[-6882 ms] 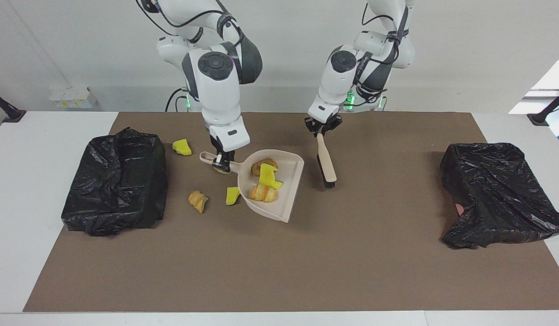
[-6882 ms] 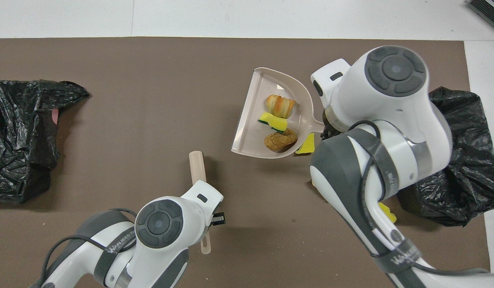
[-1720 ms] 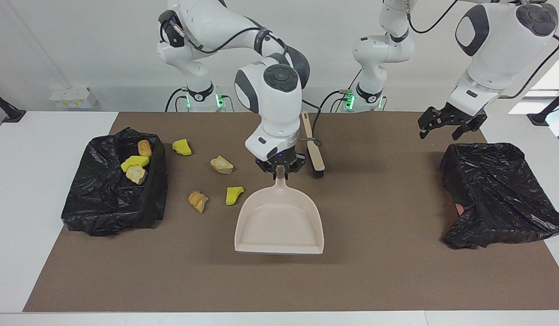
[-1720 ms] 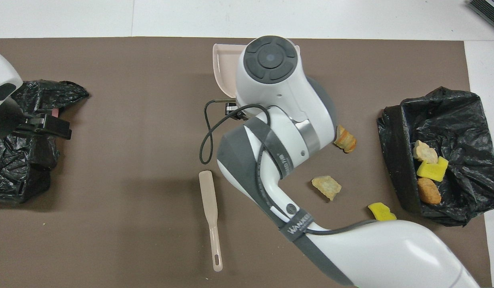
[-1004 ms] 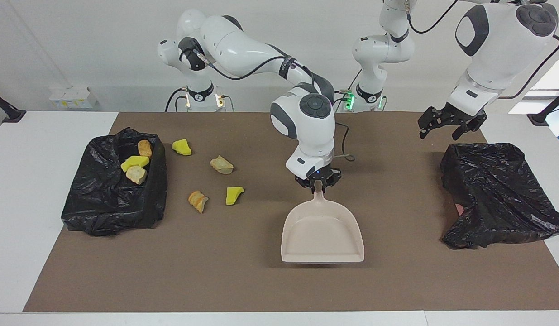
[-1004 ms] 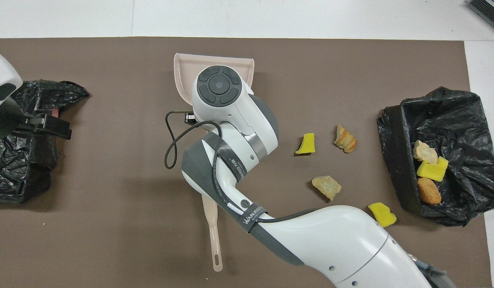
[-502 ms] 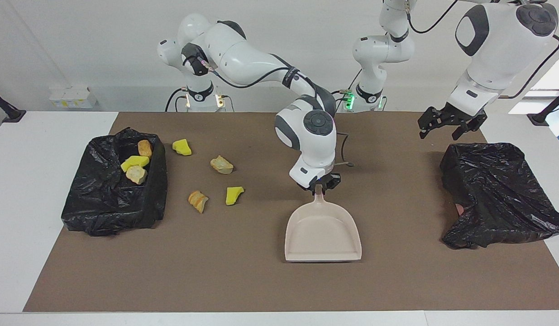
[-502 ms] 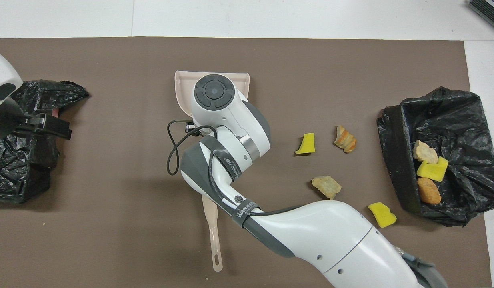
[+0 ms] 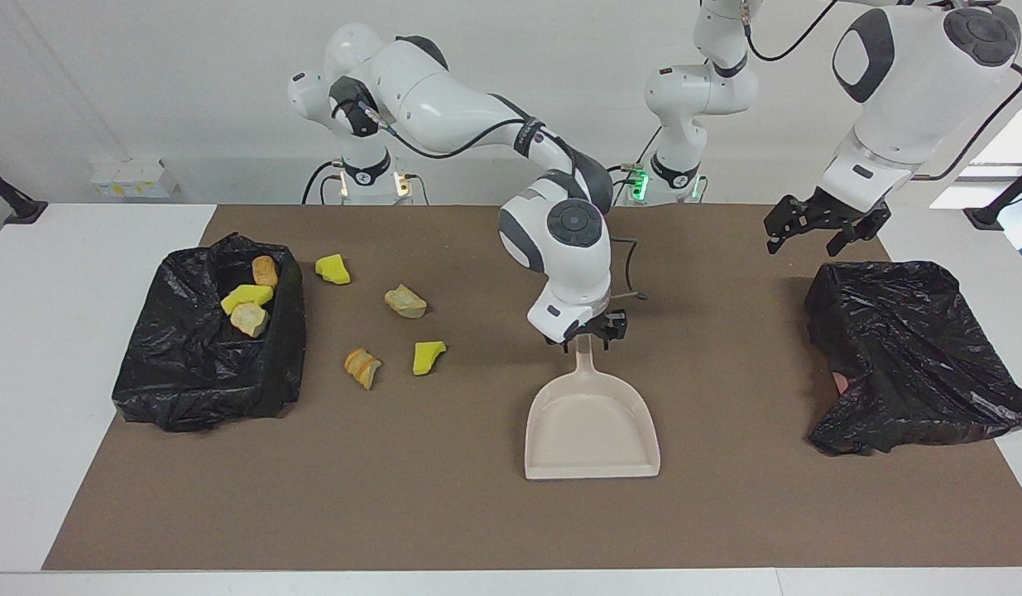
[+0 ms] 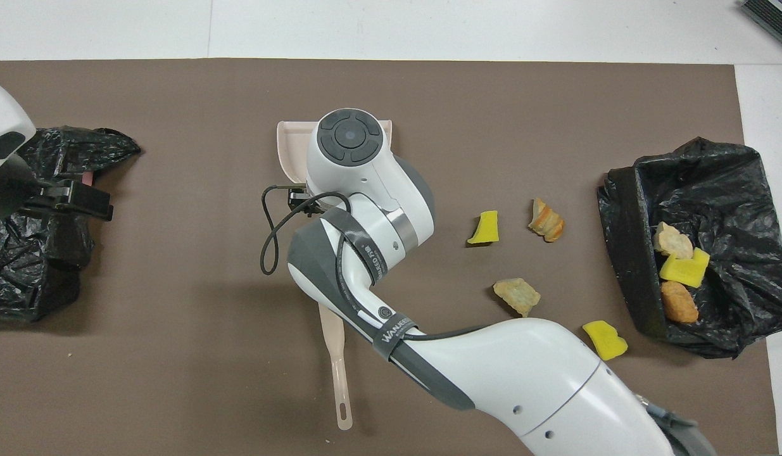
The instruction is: Sweep and dump trash in bin
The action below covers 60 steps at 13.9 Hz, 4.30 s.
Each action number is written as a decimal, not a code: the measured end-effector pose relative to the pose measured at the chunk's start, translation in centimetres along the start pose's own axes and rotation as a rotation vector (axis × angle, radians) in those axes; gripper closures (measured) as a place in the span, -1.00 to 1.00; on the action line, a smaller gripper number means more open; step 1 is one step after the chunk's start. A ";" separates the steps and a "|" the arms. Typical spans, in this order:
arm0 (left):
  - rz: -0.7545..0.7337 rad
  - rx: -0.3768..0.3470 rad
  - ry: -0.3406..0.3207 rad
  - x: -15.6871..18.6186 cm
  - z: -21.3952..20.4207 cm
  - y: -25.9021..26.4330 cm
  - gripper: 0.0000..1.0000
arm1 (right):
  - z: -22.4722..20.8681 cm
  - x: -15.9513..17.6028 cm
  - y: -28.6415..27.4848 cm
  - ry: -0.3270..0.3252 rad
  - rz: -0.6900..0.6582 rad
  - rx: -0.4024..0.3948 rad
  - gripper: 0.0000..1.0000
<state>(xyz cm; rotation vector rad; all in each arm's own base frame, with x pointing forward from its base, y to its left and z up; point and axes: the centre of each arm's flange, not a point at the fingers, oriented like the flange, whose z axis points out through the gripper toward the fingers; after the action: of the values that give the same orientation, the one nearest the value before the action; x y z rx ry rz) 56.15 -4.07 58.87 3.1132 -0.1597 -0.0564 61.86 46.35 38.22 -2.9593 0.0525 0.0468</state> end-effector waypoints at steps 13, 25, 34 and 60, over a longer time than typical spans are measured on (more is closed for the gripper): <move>-0.024 -0.009 0.148 1.7 -1.0 4.5 -1.00 | -4.1 -13.4 0.9 -0.222 -0.035 -0.112 -1.00; 0.050 -0.054 0.149 5.9 12.7 22.9 -1.00 | 5.3 -27.2 2.6 -0.285 -0.071 -0.118 -1.00; 0.061 -0.040 0.078 3.5 23.0 28.3 -1.00 | 5.6 -27.9 2.8 -0.277 -0.103 -0.079 0.34; 0.963 0.041 -0.120 3.0 13.4 10.9 0.37 | -6.2 -26.9 28.2 -0.256 0.386 -0.569 0.46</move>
<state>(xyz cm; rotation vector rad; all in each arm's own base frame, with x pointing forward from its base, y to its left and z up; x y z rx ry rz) 57.55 -15.47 45.69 2.7038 -1.6013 -0.2116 34.12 18.40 40.20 -3.4153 0.6781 0.5798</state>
